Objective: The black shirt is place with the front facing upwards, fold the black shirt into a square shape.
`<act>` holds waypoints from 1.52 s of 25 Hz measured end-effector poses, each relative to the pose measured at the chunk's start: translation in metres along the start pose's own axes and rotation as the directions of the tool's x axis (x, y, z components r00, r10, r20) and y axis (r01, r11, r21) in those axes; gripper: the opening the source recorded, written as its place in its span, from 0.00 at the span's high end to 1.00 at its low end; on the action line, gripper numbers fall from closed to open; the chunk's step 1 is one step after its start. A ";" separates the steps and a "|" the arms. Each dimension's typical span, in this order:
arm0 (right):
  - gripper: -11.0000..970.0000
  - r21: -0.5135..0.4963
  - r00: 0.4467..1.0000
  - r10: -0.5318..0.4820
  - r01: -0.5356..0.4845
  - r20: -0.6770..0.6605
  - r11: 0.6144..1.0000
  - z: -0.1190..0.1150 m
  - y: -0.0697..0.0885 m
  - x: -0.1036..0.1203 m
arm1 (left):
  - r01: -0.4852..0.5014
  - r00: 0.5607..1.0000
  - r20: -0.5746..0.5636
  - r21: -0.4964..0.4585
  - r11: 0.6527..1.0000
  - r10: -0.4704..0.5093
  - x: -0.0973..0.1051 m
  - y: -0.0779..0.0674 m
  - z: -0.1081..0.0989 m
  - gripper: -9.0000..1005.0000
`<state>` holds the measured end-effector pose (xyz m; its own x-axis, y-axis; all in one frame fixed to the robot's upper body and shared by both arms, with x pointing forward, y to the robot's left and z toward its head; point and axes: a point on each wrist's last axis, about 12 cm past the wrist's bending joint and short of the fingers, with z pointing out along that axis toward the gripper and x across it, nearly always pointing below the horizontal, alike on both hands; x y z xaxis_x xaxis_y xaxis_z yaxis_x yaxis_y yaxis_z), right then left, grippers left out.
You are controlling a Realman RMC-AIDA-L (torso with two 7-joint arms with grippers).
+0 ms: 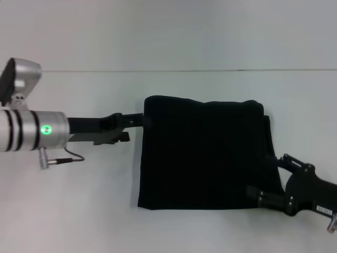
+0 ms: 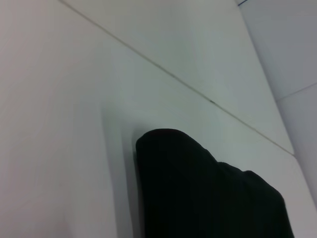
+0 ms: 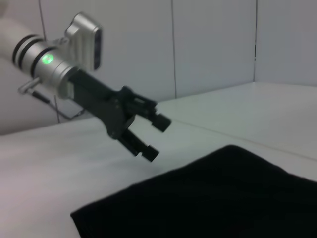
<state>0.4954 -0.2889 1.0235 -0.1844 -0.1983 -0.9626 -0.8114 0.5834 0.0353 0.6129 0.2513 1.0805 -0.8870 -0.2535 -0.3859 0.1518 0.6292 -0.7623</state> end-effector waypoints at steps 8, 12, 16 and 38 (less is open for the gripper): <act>0.02 0.012 1.000 -0.003 0.003 -0.012 1.000 -0.003 0.005 0.008 | 0.004 0.999 0.036 -0.073 0.997 -0.001 0.008 0.000 0.022 0.06; 0.02 0.007 1.000 -0.002 0.002 -0.005 1.000 -0.003 0.005 0.007 | 0.010 0.998 0.069 -0.111 0.994 -0.003 0.009 0.004 0.027 0.06; 0.02 0.005 1.000 -0.001 0.001 0.003 1.000 -0.003 0.006 0.006 | 0.010 0.998 0.070 -0.116 0.993 -0.002 0.011 0.003 0.030 0.06; 0.02 -0.004 1.000 0.000 0.000 0.019 1.000 -0.006 0.006 0.003 | -0.035 0.996 0.075 -0.137 0.990 0.045 0.020 -0.009 0.055 0.31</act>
<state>0.4870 -0.2910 1.0219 -0.1742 -0.1833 -0.9675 -0.8139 0.5799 0.0367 0.6177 0.2003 1.0518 -0.8438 -0.2793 -0.4583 0.1216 0.7322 -0.6701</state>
